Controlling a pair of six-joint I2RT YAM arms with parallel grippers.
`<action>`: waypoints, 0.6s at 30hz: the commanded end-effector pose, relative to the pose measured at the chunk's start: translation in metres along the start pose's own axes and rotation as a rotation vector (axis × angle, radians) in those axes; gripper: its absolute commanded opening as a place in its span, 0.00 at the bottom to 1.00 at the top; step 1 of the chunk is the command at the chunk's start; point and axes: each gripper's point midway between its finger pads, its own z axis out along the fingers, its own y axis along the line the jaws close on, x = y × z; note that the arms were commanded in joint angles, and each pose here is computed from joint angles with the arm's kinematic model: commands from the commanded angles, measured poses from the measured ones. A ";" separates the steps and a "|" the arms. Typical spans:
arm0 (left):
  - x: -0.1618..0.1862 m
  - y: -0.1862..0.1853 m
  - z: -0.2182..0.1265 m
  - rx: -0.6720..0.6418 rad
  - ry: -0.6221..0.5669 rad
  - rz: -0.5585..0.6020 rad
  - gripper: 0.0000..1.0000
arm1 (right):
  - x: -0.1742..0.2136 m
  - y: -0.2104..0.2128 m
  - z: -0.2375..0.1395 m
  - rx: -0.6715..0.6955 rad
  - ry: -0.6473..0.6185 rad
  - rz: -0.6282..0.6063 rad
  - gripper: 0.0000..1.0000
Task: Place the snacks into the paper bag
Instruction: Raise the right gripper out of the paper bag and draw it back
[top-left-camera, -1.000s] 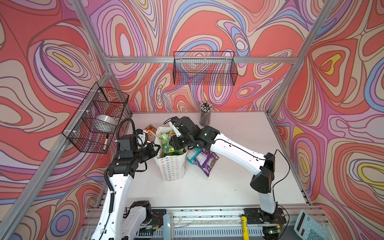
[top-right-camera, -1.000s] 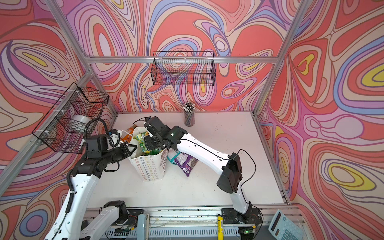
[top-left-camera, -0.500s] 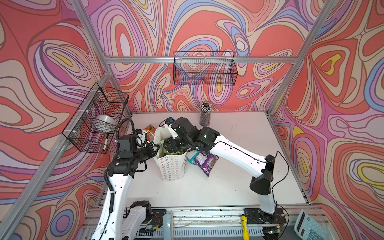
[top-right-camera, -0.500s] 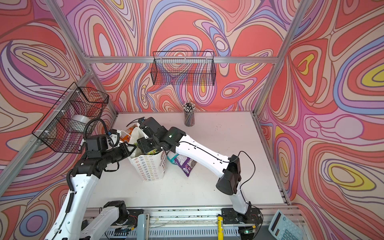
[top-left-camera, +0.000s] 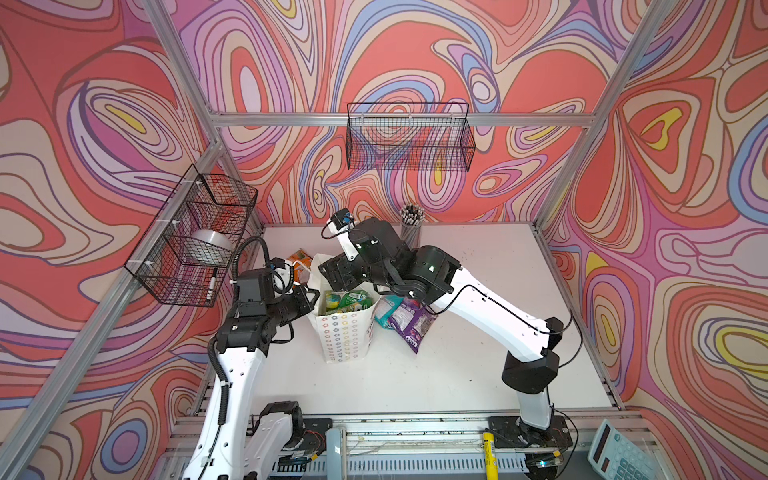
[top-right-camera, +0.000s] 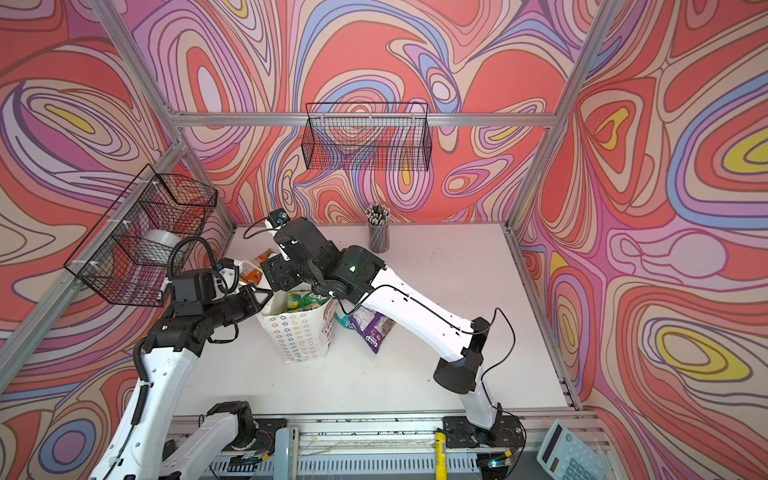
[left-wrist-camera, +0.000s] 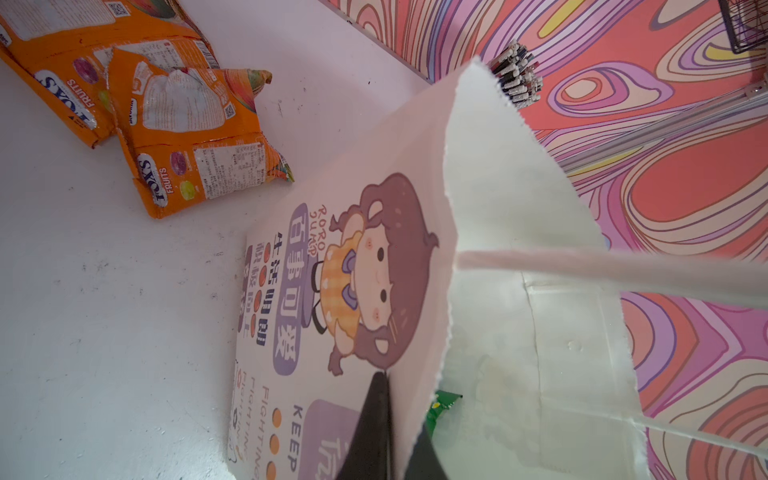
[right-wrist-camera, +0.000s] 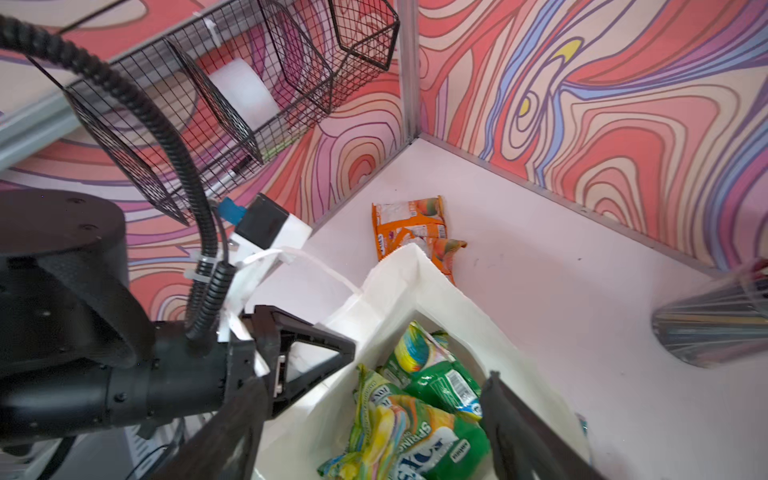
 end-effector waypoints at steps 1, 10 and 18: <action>0.000 -0.002 0.001 0.017 0.002 0.001 0.00 | -0.033 -0.037 -0.061 0.166 -0.110 -0.008 0.96; 0.000 0.000 0.001 0.007 0.000 -0.002 0.00 | -0.019 -0.094 -0.127 0.365 -0.139 0.116 0.98; 0.001 0.001 0.004 0.008 0.010 -0.008 0.00 | 0.021 -0.097 -0.092 0.232 -0.023 0.291 0.98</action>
